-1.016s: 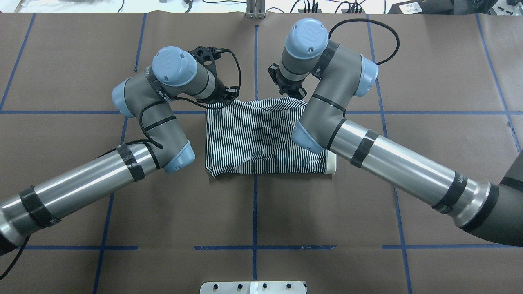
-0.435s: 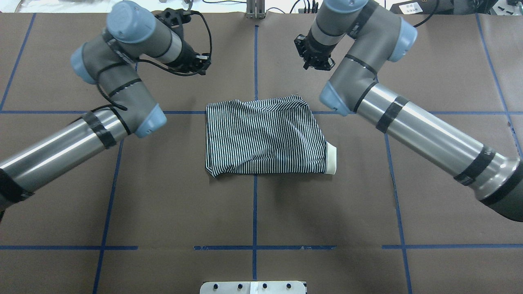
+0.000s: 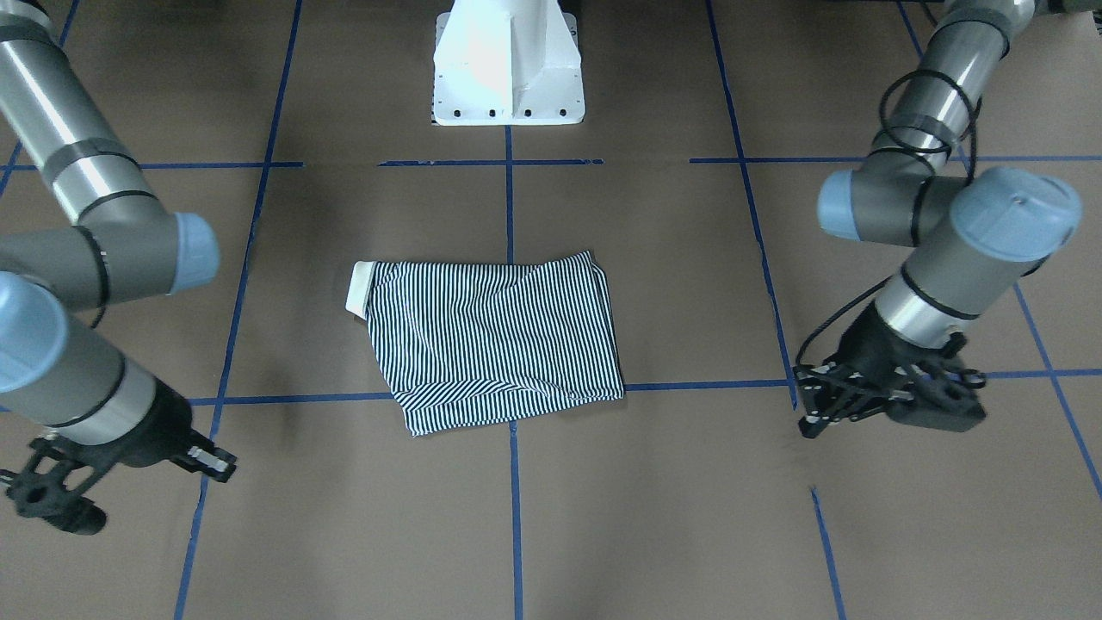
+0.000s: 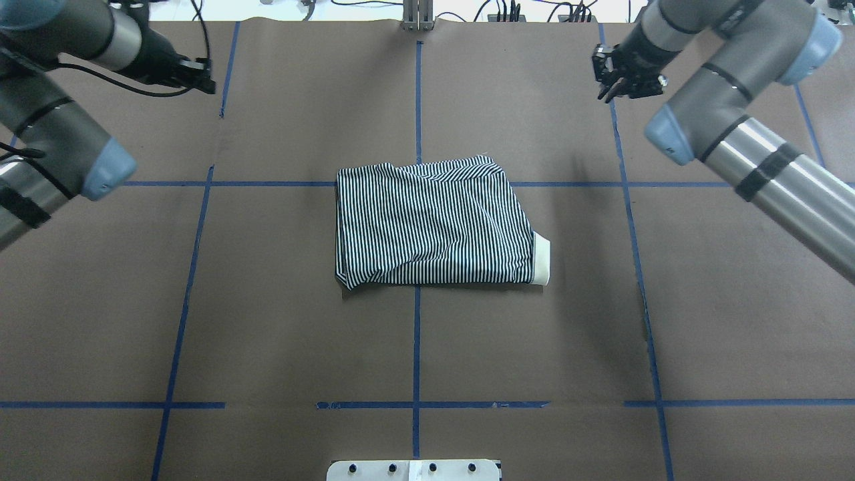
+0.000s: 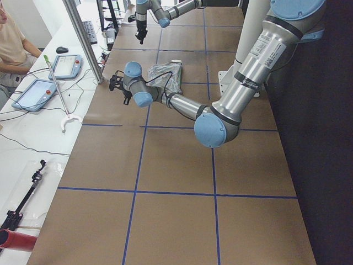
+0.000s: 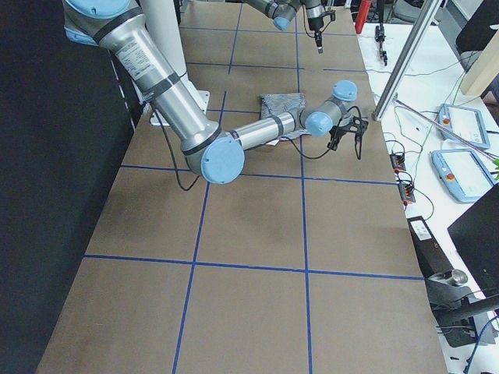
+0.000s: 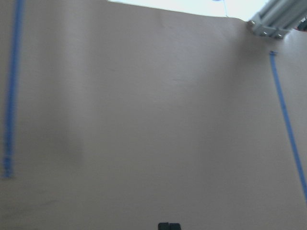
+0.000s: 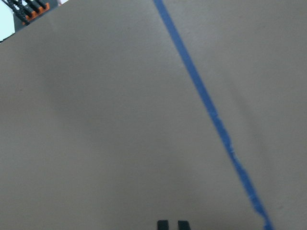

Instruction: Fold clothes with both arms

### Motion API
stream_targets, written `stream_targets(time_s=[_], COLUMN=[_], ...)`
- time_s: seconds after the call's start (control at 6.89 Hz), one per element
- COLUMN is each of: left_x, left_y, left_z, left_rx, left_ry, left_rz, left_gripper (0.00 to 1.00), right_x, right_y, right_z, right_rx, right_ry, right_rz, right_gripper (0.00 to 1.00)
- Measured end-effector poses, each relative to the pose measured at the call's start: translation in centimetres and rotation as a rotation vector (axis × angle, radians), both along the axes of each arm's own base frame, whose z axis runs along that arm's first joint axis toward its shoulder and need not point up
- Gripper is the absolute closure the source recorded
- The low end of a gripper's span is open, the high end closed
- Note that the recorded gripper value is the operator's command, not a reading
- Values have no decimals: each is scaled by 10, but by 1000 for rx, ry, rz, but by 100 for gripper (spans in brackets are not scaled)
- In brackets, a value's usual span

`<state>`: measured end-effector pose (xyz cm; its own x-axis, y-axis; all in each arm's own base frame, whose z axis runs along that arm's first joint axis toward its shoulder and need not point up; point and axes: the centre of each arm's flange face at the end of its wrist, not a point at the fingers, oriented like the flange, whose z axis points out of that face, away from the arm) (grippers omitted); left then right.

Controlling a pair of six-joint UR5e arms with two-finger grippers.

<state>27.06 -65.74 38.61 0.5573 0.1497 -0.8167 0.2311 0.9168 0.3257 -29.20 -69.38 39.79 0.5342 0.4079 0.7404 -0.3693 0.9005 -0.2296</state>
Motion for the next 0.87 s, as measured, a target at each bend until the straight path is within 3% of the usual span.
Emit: stream_targets(time_s=[0.29, 0.44, 0.73, 0.87], left_x=[-105, -154, -246, -274], left_y=[-4, 2, 37, 59], left_z=[65, 97, 161, 187], left_rx=[77, 72, 35, 17], left_ry=[-121, -154, -136, -128], left_rz=[10, 30, 79, 100], left_gripper=[100, 100, 82, 77], right_x=[110, 158, 237, 272], right_y=[16, 28, 55, 63], right_z=[78, 115, 176, 195], right_rx=[98, 146, 228, 250], right_ry=[31, 47, 96, 110], right_rz=[-77, -120, -217, -271], right_gripper=[0, 0, 0, 0])
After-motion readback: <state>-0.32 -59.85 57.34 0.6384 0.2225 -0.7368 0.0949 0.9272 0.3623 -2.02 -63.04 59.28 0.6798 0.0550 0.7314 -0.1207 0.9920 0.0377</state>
